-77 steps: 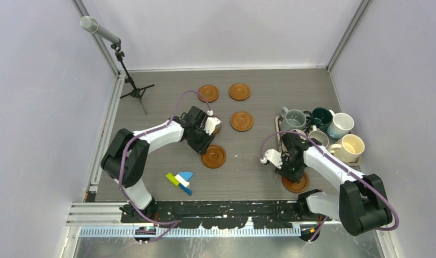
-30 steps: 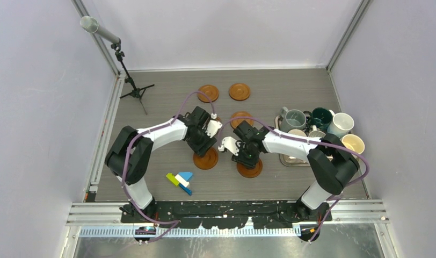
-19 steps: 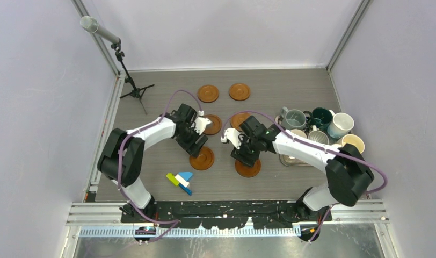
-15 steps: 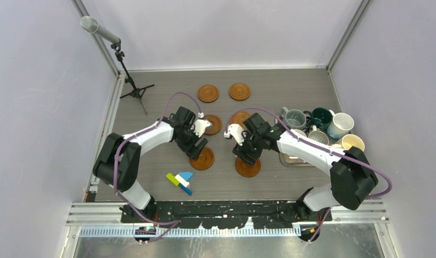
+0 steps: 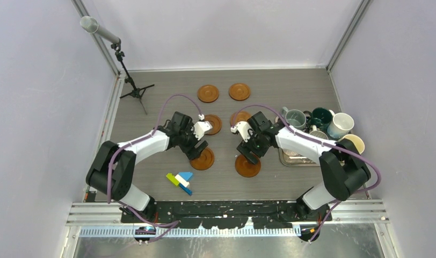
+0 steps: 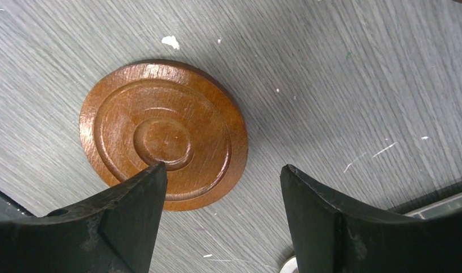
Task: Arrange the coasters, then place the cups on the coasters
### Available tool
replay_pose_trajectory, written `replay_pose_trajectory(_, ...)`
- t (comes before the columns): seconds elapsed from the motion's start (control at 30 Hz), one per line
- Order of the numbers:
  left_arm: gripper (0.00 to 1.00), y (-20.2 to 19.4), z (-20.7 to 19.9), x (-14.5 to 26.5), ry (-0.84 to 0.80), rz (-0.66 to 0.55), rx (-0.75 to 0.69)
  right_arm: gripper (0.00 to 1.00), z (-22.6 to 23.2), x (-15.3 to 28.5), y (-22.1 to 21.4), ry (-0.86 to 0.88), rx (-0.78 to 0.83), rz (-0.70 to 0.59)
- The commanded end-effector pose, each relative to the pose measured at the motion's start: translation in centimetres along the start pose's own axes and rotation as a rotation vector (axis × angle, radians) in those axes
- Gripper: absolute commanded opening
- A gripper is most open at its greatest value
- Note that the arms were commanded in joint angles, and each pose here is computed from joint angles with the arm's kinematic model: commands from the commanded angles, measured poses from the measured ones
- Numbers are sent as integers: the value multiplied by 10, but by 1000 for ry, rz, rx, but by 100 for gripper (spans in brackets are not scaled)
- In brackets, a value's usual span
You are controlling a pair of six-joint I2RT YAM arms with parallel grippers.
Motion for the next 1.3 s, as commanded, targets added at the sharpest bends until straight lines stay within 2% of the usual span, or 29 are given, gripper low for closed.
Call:
replay_pose_trajectory(0.0, 79, 14, -2, -8, -29, -33, -82, 78, -3, -9, 5, -14, 3, -3)
replay_pose_trajectory(0.23, 68, 8, -15, -20, -15, 52, -168, 73, -8, -26, -2, -21, 35, 39)
replay_pose_trajectory(0.4, 56, 10, -21, -25, -3, 80, -197, 64, -14, -34, 0, -42, 25, 52)
replay_pose_trajectory(0.6, 50, 12, -27, -28, 3, 88, -215, 59, -24, -37, 3, -92, 8, 62)
replay_pose_trajectory(0.9, 44, 11, -36, -34, 3, 121, -269, 52, -39, -40, 4, -108, -47, 68)
replay_pose_trajectory(1.27, 42, 10, -43, -36, -8, 139, -309, 51, -47, -44, 8, -132, -78, 73)
Point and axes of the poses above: each gripper's point midway between its finger pads, its own x axis back along the fingers, its own z axis along the line the jaws close on, y = z × x, the point moved 4 cm from there along x, back along the fingers, and after that the axes turned 11 degrees about x, right-handed, at the moved point
